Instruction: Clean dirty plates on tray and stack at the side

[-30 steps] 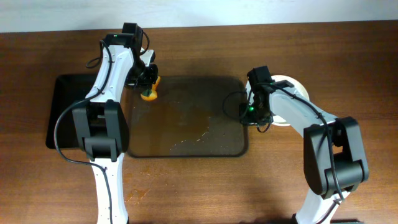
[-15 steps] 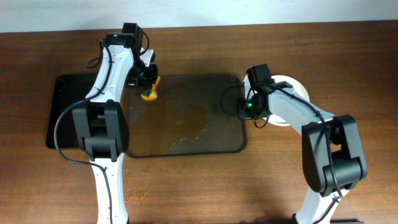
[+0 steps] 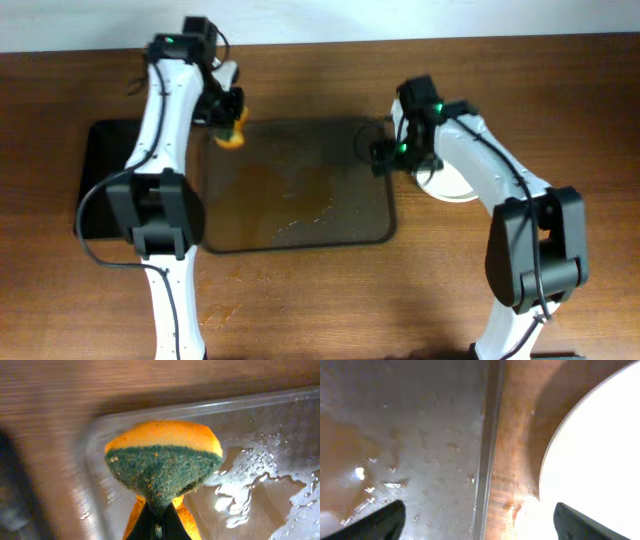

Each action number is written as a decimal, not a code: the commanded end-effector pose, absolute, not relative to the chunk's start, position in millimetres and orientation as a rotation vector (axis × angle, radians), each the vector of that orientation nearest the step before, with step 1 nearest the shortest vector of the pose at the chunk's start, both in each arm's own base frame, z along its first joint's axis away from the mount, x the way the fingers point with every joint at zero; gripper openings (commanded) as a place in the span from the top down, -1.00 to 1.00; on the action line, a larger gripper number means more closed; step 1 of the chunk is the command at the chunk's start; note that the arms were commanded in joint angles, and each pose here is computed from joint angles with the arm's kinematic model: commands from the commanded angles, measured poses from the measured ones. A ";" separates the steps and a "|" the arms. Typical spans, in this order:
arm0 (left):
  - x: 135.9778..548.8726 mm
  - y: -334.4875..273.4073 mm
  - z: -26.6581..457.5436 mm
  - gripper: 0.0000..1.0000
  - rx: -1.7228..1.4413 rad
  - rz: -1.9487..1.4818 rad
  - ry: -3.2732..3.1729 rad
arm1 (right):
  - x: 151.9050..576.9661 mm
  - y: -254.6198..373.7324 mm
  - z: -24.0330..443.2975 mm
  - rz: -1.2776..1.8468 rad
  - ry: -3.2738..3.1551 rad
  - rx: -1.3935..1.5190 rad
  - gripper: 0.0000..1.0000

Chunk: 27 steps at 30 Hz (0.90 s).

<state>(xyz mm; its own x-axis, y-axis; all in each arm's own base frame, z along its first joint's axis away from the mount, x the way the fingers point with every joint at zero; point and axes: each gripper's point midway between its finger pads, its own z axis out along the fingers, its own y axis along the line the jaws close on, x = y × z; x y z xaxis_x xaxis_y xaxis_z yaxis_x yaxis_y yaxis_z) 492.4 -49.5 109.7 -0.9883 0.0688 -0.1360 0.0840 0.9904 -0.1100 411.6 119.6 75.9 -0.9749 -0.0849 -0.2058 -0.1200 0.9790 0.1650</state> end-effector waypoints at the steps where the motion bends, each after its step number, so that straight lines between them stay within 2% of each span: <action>1: 481.1 5.6 165.4 0.99 0.017 0.041 2.949 | 426.4 122.8 129.8 0.265 2.857 -0.162 -0.93; 6: 440.8 77.6 144.1 0.99 -0.459 0.193 3.076 | 432.0 133.0 145.0 0.343 2.821 -0.177 -0.96; 15: 428.1 136.2 60.2 0.98 -0.674 0.202 3.101 | 432.4 133.1 145.1 0.343 2.819 -0.177 -0.96; 18: 429.5 149.9 56.2 0.77 -0.695 0.254 3.073 | 432.1 133.0 144.9 0.343 2.821 -0.177 -0.96; 19: 430.4 153.4 56.2 0.67 -0.705 0.256 3.063 | 432.1 133.0 144.9 0.343 2.821 -0.177 -0.96; 20: 430.6 156.5 56.3 0.49 -0.714 0.256 3.056 | 432.1 133.0 144.9 0.343 2.821 -0.177 -0.96; 21: 429.5 161.4 56.3 0.21 -0.731 0.255 3.050 | 432.0 133.0 144.9 0.343 2.821 -0.177 -0.96; 22: 428.0 164.9 56.3 -0.74 -0.745 0.255 3.048 | 431.8 133.0 144.8 0.343 2.822 -0.177 -0.96; 23: 426.9 167.7 56.6 -0.98 -0.756 0.252 3.046 | 431.4 132.9 144.7 0.343 2.824 -0.176 -0.96; 27: 433.0 165.1 81.9 -0.98 -0.777 0.182 3.004 | 432.4 132.9 147.3 0.343 2.818 -0.176 -0.96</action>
